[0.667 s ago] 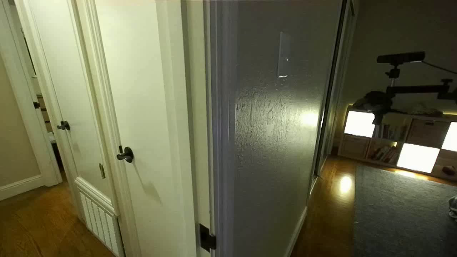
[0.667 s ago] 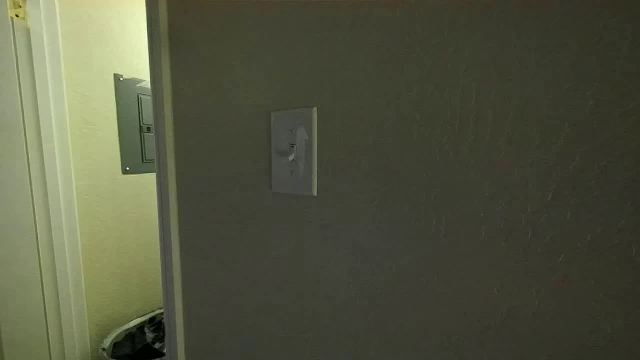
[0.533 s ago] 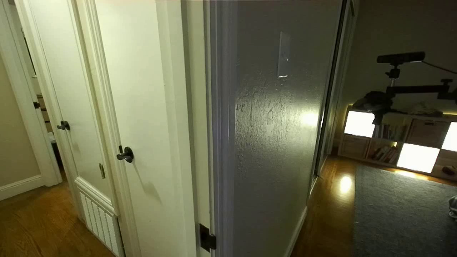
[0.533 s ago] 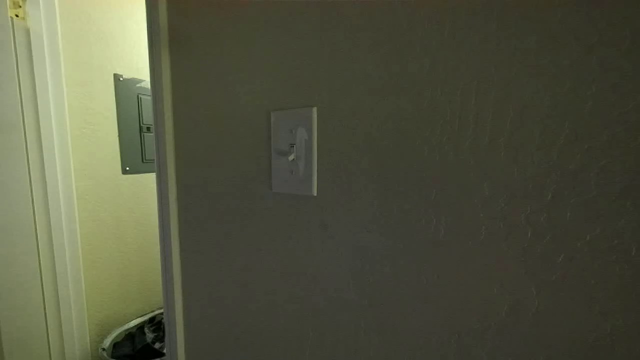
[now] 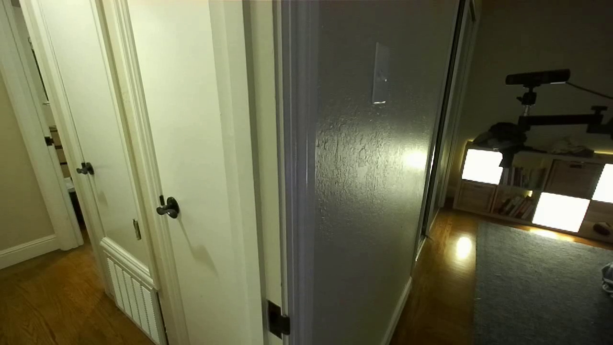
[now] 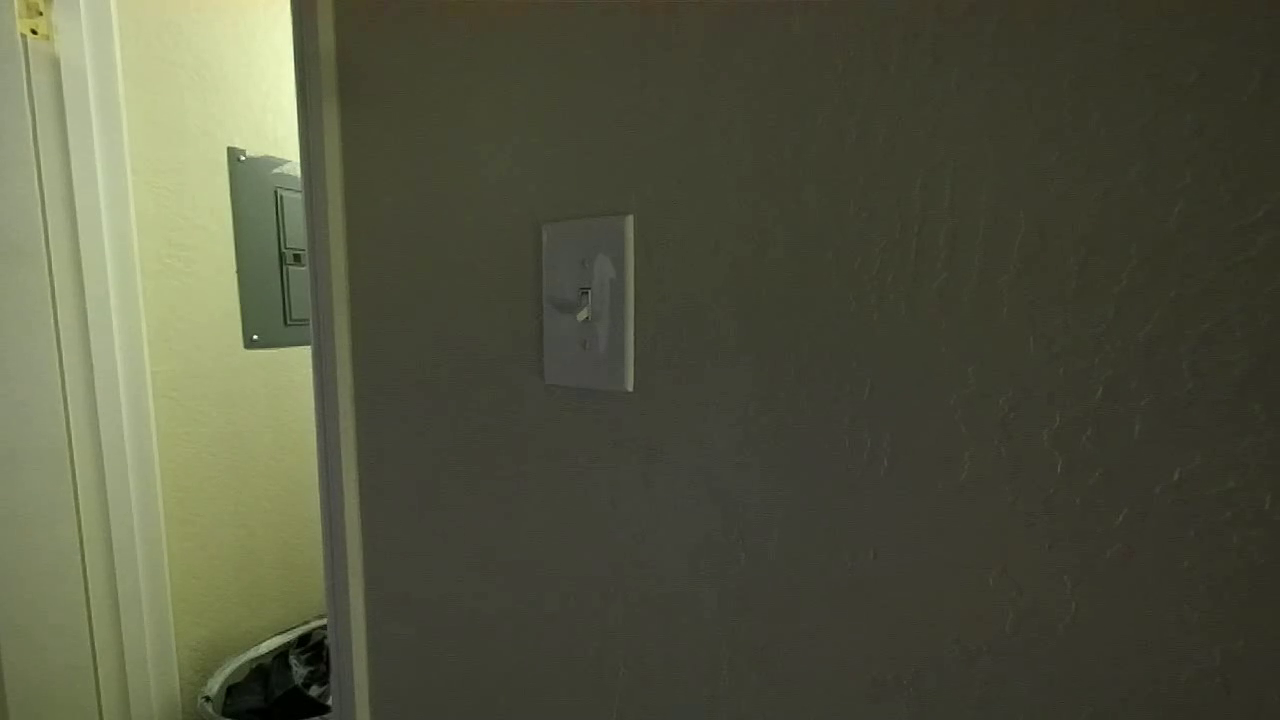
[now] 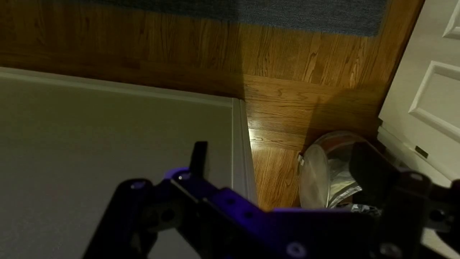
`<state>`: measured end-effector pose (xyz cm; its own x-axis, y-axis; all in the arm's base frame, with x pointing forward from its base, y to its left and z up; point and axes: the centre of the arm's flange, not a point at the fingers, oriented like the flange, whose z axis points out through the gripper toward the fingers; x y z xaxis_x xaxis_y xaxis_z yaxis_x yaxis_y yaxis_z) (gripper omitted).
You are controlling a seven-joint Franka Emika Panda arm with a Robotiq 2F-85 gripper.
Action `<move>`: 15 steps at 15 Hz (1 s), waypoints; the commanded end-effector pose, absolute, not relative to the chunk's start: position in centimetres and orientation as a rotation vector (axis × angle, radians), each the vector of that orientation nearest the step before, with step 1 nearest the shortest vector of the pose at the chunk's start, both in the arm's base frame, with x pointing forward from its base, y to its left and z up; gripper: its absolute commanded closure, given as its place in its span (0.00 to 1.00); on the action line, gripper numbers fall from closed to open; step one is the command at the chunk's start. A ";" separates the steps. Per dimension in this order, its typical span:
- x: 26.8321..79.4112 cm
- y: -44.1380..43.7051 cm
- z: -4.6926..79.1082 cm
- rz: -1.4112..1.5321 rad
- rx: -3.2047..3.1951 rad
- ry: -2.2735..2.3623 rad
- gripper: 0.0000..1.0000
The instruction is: Turn on the light switch, turn off the light switch then turn on the light switch
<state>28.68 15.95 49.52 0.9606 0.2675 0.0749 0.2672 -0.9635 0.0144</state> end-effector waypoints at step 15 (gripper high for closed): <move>39.8 3.2 46.8 0.357 3.042 0.101 0.00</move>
